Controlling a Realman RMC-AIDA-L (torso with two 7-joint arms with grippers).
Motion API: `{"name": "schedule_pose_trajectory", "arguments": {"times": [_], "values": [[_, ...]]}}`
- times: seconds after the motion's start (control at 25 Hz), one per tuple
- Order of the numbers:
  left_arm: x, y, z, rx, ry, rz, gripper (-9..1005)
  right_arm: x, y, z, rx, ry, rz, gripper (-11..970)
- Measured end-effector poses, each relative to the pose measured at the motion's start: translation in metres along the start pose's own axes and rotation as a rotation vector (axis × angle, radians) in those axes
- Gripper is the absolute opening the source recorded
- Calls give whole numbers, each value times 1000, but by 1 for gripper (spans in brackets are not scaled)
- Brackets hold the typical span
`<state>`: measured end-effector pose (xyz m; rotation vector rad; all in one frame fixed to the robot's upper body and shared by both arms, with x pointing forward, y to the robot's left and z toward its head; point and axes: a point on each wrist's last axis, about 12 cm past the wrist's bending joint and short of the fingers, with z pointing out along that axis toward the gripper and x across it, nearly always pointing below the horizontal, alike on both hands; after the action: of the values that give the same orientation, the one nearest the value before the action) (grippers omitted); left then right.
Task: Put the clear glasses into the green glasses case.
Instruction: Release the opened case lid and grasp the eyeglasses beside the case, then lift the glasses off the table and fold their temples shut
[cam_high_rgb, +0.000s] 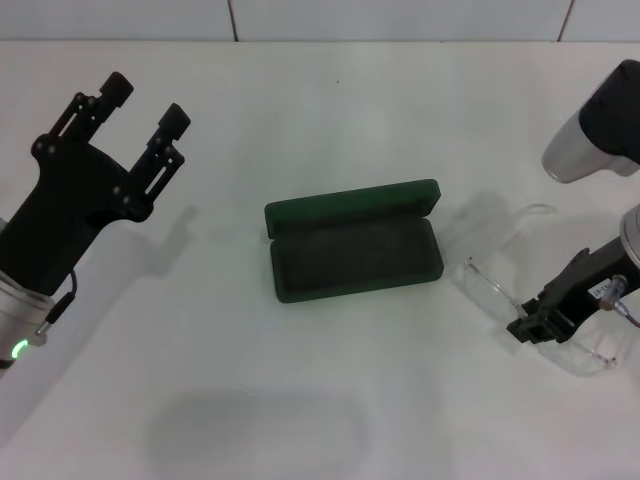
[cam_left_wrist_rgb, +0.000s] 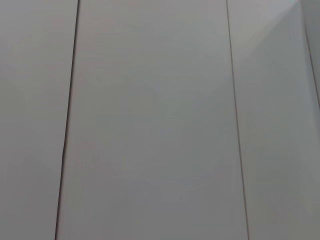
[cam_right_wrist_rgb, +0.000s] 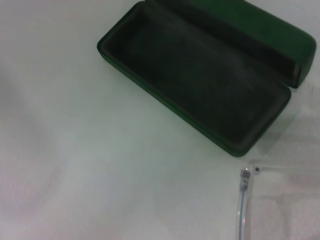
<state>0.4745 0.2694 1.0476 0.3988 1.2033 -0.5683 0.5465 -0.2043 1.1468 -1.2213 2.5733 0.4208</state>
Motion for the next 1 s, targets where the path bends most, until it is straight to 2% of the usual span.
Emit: {"name": "schedule_pose_trajectory", "arguments": {"times": [0.2, 0.4, 0.68, 1.0], "values": [[0, 0, 0, 0, 0, 1, 668, 0, 0, 0, -1, 1, -4, 290], [0, 1, 0, -1, 0, 1, 668, 0, 0, 0, -3, 3, -3, 194], [-1, 2, -1, -5, 0, 2, 668, -1, 0, -8, -23, -45, -23, 181], [-1, 3, -3, -19, -2, -98, 668, 8, -6, -27, -121, -164, -48, 139]]}}
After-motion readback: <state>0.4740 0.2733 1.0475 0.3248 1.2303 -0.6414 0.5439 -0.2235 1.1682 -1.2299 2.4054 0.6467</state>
